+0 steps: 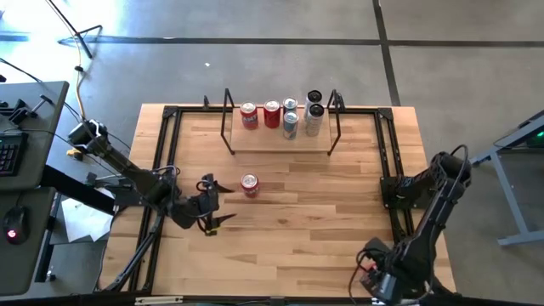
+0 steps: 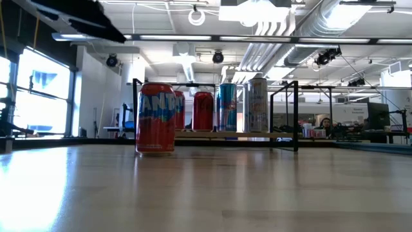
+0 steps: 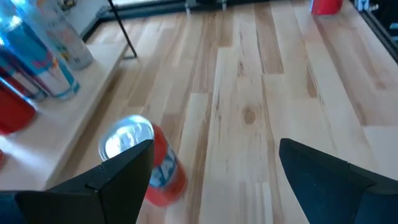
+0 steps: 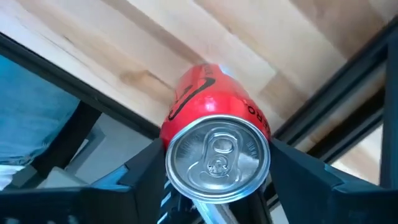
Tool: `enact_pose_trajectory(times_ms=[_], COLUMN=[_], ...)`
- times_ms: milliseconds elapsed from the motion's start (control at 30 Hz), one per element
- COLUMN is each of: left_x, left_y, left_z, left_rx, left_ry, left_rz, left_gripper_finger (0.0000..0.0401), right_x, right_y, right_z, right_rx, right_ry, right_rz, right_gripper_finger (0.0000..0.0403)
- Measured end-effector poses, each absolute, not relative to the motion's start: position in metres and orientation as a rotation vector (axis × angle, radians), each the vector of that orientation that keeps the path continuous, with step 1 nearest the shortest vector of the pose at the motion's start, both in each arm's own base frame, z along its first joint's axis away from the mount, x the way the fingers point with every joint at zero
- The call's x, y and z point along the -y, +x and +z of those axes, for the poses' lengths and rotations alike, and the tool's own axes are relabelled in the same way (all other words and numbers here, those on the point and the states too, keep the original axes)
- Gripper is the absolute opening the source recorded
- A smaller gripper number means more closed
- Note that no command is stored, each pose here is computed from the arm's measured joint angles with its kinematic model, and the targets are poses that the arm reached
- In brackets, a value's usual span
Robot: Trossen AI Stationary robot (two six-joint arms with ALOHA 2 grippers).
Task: Place canned beverage on shelf
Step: Put the red black soda can on the shelf and align with the other red black soda can
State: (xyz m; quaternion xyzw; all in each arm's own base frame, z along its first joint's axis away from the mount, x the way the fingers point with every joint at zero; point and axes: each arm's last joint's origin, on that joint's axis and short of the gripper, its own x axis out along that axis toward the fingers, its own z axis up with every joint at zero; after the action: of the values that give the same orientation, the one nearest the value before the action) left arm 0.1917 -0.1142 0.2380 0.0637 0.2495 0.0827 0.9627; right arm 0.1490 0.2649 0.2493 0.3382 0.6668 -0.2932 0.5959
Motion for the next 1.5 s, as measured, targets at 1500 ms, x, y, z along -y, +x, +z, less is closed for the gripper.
enact_pose_trajectory(times_ms=[1500], left_x=[0.140], left_y=[0.156], left_z=[0.213], left_rx=[-0.478], left_ry=[0.107], left_rz=[0.159], left_gripper_finger=[0.0337], right_x=[0.106], right_y=[0.421], right_z=[0.323], right_rx=[-1.217], right_ry=[0.333], right_rz=[-0.304], right_gripper_finger=[0.0232])
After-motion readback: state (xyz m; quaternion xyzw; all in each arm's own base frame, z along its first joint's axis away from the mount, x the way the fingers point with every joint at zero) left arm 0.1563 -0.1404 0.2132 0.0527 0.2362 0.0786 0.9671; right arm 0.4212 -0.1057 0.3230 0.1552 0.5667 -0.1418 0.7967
